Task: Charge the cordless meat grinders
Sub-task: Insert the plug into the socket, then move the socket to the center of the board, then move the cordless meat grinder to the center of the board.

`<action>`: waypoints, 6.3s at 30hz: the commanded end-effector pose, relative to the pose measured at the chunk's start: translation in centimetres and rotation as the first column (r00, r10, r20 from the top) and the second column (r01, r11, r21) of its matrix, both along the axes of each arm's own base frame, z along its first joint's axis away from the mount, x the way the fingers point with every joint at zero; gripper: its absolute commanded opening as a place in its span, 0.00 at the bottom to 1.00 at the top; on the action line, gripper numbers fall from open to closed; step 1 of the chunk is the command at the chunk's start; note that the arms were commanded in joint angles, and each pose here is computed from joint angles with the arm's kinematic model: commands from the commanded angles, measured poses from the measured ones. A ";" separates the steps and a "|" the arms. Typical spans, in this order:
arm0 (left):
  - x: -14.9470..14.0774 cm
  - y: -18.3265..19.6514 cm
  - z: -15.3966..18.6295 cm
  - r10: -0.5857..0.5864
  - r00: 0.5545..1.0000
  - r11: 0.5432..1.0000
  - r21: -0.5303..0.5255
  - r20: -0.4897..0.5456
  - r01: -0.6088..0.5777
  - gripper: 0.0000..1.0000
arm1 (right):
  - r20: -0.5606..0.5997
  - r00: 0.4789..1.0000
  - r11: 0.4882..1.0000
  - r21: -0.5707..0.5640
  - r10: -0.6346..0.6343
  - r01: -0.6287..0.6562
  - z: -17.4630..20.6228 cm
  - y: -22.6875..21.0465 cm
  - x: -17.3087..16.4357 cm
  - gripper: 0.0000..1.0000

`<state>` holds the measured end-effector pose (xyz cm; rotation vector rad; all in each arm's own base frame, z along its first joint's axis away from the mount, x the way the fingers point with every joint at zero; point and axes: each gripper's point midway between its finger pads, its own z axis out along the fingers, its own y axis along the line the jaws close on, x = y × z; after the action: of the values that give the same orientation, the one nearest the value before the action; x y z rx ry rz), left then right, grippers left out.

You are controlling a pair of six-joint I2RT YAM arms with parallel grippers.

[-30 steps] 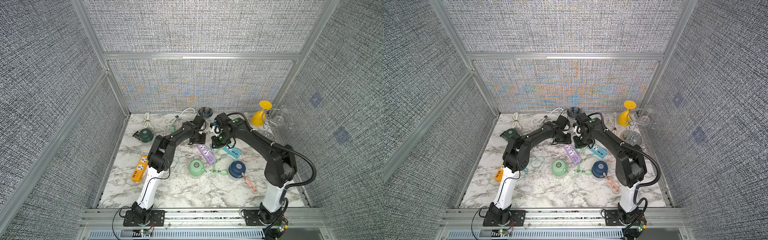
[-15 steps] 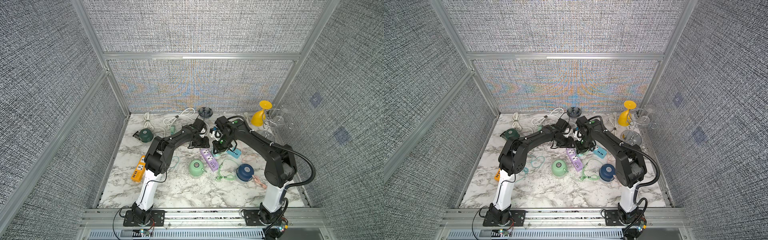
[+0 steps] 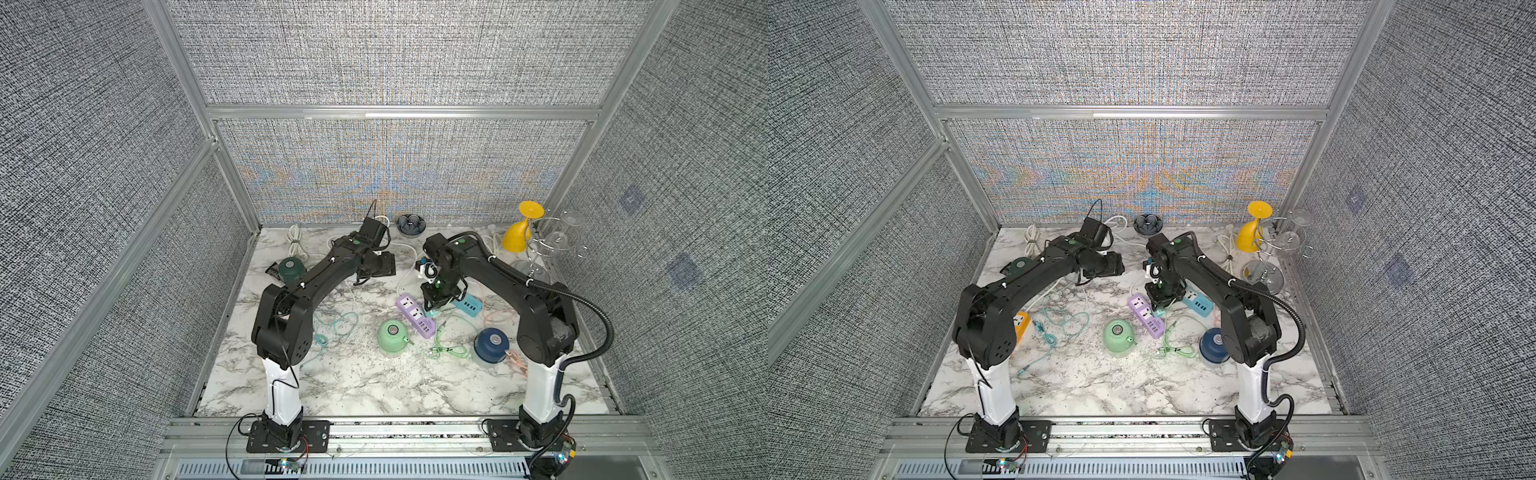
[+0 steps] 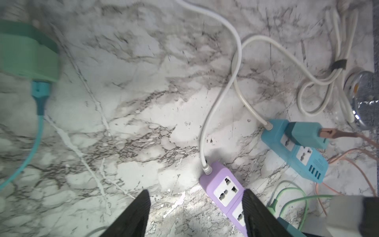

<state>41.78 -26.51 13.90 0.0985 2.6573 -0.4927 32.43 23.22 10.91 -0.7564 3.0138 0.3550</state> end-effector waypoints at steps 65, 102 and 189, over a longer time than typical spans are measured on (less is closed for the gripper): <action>-5.8 1.6 -7.4 -0.007 0.991 1.000 -0.019 -0.134 0.005 0.55 | -0.112 0.981 0.962 -0.203 0.161 -0.181 -5.9 3.0 3.0 0.00; -8.3 11.8 1.4 0.241 0.970 0.961 0.131 0.025 -0.242 0.71 | 0.027 0.996 0.898 -0.435 0.087 -0.066 -6.4 -5.0 5.6 0.00; -2.4 34.0 2.2 0.757 0.653 0.639 0.189 0.018 -0.746 0.99 | 0.228 0.931 0.953 0.028 0.287 -0.301 -2.3 16.7 -8.6 0.70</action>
<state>38.44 7.68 16.29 -1.0398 2.4116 0.0231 24.26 38.43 7.00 -1.1441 2.7176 0.2464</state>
